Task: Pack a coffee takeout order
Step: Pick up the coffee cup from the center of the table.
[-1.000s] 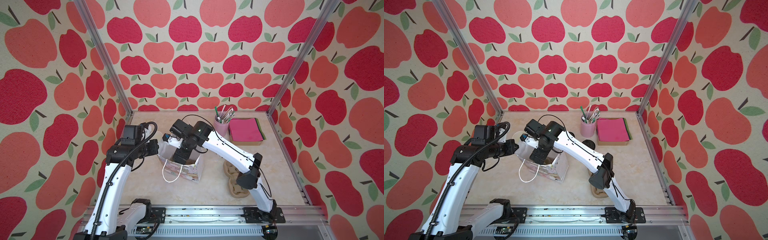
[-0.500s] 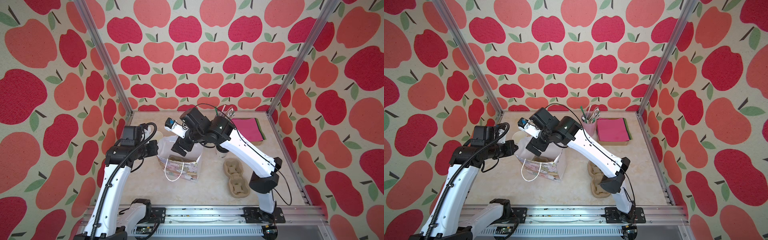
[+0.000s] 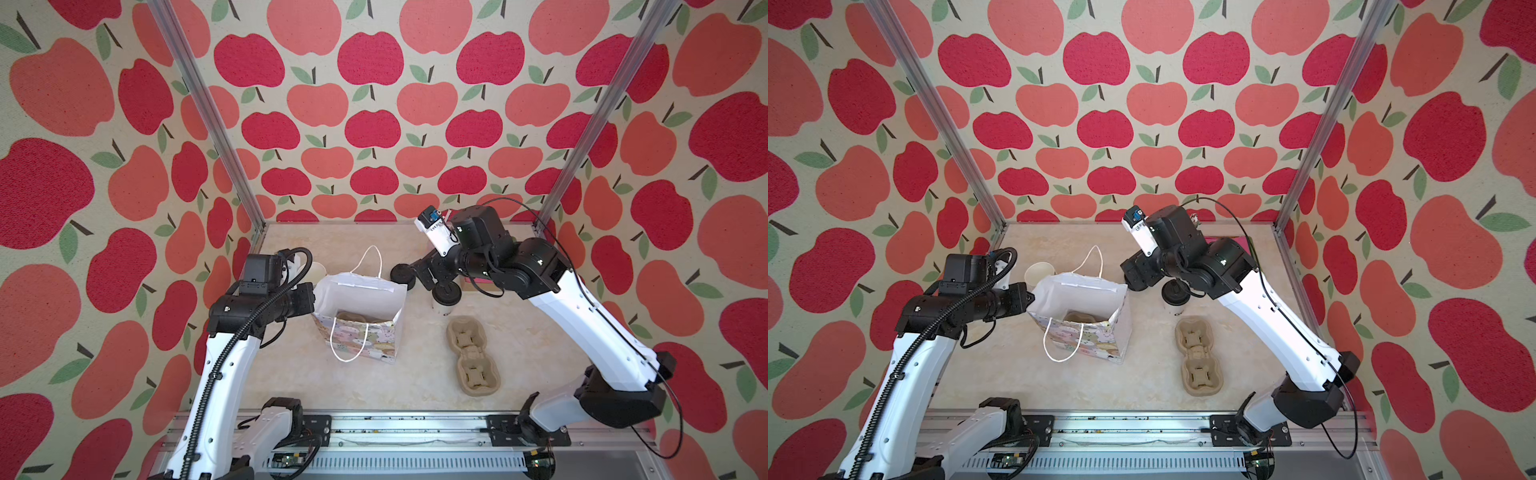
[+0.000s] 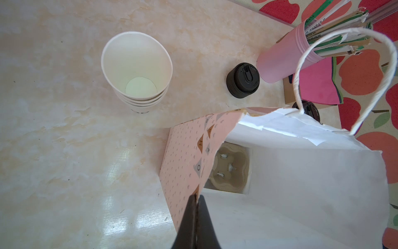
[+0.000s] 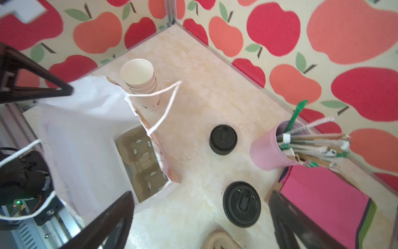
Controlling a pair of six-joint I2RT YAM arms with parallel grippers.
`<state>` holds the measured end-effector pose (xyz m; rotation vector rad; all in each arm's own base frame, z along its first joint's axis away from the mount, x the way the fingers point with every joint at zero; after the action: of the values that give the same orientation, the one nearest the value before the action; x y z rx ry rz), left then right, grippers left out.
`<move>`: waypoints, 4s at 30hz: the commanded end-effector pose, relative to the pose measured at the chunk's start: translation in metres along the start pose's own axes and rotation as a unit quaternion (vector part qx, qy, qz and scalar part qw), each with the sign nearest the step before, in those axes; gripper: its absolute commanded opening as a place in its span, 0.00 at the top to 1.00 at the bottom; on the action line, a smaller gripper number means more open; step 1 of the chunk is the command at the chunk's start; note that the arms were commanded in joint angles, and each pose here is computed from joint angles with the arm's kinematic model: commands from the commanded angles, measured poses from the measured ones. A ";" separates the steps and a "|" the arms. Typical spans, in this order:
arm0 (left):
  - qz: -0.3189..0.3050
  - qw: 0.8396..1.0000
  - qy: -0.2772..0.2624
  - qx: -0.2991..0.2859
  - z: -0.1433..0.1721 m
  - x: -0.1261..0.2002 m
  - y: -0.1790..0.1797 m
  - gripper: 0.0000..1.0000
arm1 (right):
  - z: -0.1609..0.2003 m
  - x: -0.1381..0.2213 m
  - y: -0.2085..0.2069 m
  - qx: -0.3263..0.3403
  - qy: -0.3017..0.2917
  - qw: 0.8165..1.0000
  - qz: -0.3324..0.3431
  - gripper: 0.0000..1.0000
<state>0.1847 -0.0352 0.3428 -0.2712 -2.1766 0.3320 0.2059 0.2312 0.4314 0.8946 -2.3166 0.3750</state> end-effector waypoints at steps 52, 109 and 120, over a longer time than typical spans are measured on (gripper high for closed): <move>0.012 0.998 -0.058 0.026 -0.004 0.006 -0.001 0.15 | 0.117 -0.170 -0.084 -0.087 0.290 0.952 0.040 0.15; 0.004 0.998 -0.058 0.025 0.001 0.003 0.002 0.15 | 0.125 -0.167 -0.076 -0.083 0.298 0.950 0.045 0.34; 0.007 0.998 -0.062 0.023 0.000 0.005 0.001 0.16 | 0.084 -0.119 -0.063 -0.064 0.236 0.969 0.038 0.36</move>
<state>0.1818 -0.0346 0.3441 -0.2536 -2.2588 0.4209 0.2919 0.2085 0.2629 0.5465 -1.8673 0.4268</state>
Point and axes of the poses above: each gripper's point midway between its finger pads, its own x axis back along the fingers, its own y axis along the line the jaws close on, z = x × y, the point moved 10 cm from there along x, back along the fingers, and after that the axes turned 3 degrees about -x, right-handed, at the moved point
